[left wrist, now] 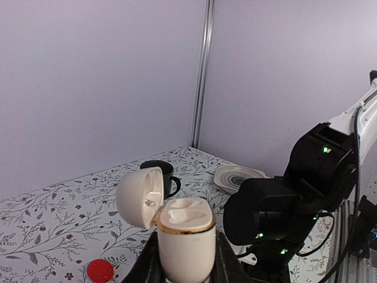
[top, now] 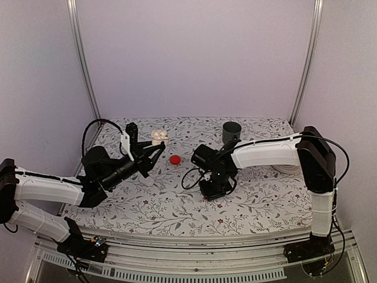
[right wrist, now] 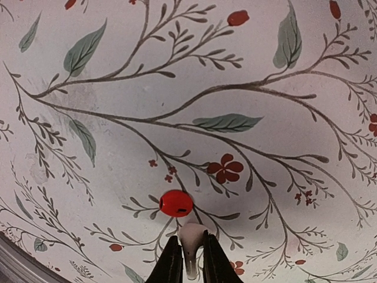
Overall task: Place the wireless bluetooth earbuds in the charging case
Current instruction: Pick up the right earbud from the center of the board.
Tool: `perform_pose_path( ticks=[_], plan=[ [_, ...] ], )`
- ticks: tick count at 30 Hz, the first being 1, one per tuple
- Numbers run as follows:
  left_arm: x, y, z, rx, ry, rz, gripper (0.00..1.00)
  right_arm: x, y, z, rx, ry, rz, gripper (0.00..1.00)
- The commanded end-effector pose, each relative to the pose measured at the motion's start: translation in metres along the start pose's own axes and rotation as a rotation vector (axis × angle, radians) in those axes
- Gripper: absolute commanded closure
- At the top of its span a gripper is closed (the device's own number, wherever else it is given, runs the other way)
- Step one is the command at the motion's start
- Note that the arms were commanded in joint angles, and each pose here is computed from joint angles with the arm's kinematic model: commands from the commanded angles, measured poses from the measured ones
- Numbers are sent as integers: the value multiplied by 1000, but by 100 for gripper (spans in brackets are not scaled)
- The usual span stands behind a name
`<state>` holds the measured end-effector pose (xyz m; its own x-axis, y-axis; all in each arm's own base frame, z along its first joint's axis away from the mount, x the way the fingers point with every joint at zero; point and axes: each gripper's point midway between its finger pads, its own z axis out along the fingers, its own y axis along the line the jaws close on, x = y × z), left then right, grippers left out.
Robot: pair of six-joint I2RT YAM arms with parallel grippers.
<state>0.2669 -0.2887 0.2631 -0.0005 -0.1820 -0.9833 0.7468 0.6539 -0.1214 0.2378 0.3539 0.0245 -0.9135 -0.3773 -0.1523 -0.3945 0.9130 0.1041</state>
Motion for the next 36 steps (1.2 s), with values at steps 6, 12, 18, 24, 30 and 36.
perform_pose_path(
  ticks=[6,12,18,24,30,36],
  plan=[
    [-8,4,3,-5,-23,0,100,3,0,2,49,5,-11,85],
    [-7,3,4,-3,-19,-1,100,7,0,4,52,14,-13,90],
    [-5,3,5,1,-13,-4,100,4,0,-4,10,-34,21,95],
    [-3,4,7,-5,-8,-14,100,-12,-9,-25,-67,-150,92,96],
    [8,3,14,8,20,-28,100,-43,-15,-68,-161,-342,152,96],
    [27,-4,24,55,77,-43,100,-70,-25,-118,-252,-531,205,96]
  ],
)
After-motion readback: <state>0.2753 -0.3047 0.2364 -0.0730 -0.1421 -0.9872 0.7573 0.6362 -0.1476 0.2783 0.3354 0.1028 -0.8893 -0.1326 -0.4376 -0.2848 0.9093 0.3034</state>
